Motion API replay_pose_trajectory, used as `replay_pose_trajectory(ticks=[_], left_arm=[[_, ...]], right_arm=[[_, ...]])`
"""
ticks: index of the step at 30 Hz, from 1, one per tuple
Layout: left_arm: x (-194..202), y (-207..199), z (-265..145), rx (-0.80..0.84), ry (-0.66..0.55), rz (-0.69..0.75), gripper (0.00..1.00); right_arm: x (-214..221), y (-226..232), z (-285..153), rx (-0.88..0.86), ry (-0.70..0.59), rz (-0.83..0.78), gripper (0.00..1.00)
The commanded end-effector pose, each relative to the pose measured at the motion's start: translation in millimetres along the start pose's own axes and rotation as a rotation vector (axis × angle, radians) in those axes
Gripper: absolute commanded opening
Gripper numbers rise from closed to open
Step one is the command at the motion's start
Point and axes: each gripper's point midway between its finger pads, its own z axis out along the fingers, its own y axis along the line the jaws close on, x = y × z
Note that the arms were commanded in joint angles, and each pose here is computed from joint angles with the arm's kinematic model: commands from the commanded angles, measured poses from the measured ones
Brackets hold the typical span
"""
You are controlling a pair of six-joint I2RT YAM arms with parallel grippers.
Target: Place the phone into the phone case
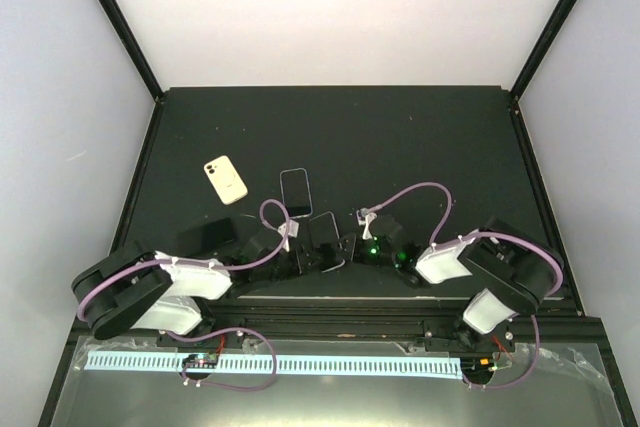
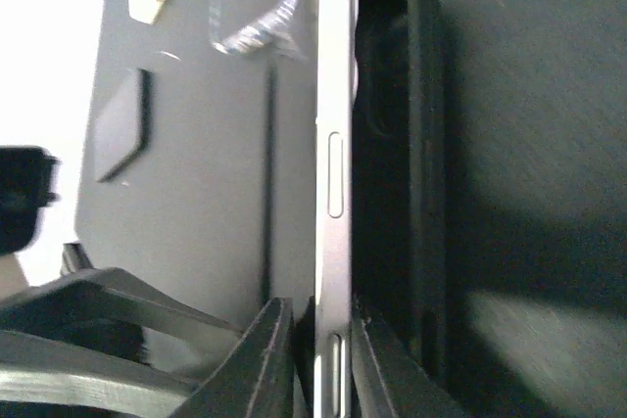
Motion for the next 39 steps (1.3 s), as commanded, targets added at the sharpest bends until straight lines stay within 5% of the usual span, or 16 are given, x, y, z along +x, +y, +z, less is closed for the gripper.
replay_pose_trajectory(ticks=[1,20,32,39], left_arm=[[-9.2,0.8,-5.4,-0.024,-0.058,0.018,0.37],[-35.9,15.7,-22.3,-0.124,-0.107,0.011,0.46],[-45.7,7.5,-15.5,-0.096,-0.082,0.015,0.46],[-37.8,7.5,-4.2,-0.068,-0.029,-0.009,0.44]], right_arm=[[30.0,-38.3,-7.8,0.175,0.122,-0.037,0.20],[-36.4,-7.6,-33.3,0.269,-0.005,-0.231,0.82],[-24.7,-13.3,0.0,0.207,0.114,-0.221,0.86],[-6.4,-6.1,5.4,0.105,0.178,-0.179,0.77]])
